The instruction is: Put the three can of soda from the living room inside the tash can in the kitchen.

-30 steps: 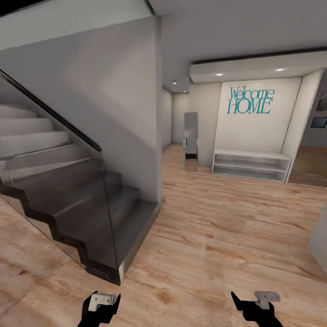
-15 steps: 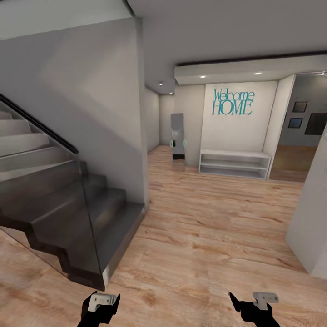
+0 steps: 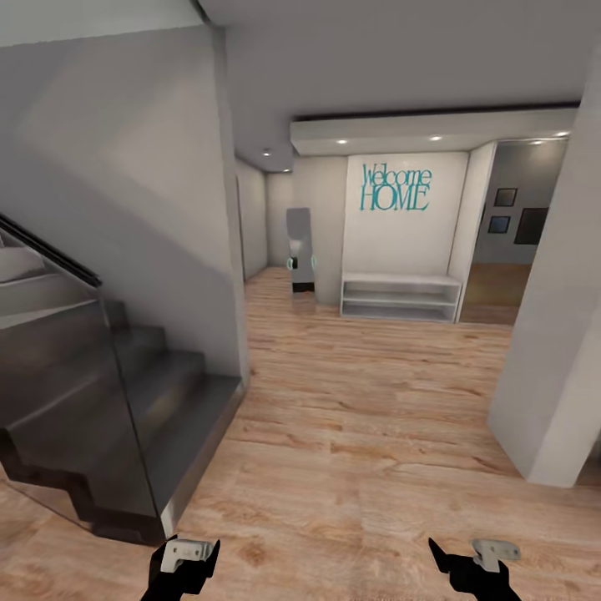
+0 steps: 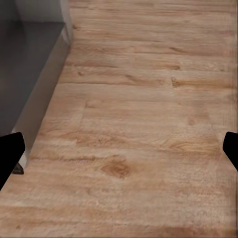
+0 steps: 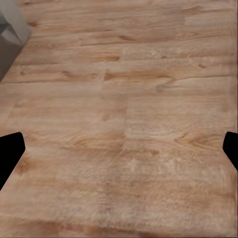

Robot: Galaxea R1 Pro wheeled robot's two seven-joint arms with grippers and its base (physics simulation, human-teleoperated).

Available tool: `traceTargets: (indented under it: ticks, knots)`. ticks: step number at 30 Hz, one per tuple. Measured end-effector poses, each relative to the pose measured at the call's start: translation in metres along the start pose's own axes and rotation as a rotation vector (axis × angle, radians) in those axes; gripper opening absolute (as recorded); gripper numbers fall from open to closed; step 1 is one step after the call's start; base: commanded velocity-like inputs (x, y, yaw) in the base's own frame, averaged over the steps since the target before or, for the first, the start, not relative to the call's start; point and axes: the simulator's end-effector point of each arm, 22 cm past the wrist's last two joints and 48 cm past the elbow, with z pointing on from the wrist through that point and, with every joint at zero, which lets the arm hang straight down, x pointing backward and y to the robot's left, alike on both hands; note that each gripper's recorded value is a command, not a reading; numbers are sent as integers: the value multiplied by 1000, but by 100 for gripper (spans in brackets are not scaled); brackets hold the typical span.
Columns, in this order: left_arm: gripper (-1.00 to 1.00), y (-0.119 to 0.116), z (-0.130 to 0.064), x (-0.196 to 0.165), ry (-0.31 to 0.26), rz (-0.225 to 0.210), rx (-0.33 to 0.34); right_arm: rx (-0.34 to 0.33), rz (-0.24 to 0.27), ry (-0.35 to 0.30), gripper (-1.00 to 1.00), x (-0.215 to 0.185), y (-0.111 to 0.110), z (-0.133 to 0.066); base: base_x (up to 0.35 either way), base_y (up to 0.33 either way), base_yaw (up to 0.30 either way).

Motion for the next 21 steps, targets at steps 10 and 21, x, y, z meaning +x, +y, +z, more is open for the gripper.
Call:
traceTargets:
  ticks: [10, 21]
  knots:
    - [100, -2, 0, 0, 0, 3, 5, 11, 9, -5, 100, -1, -5, -1, 0, 0, -240]
    - [100, -4, 0, 0, 1, 8, 10, 12, 8, -7, 100, -1, -6, -1, 138, 31, -242]
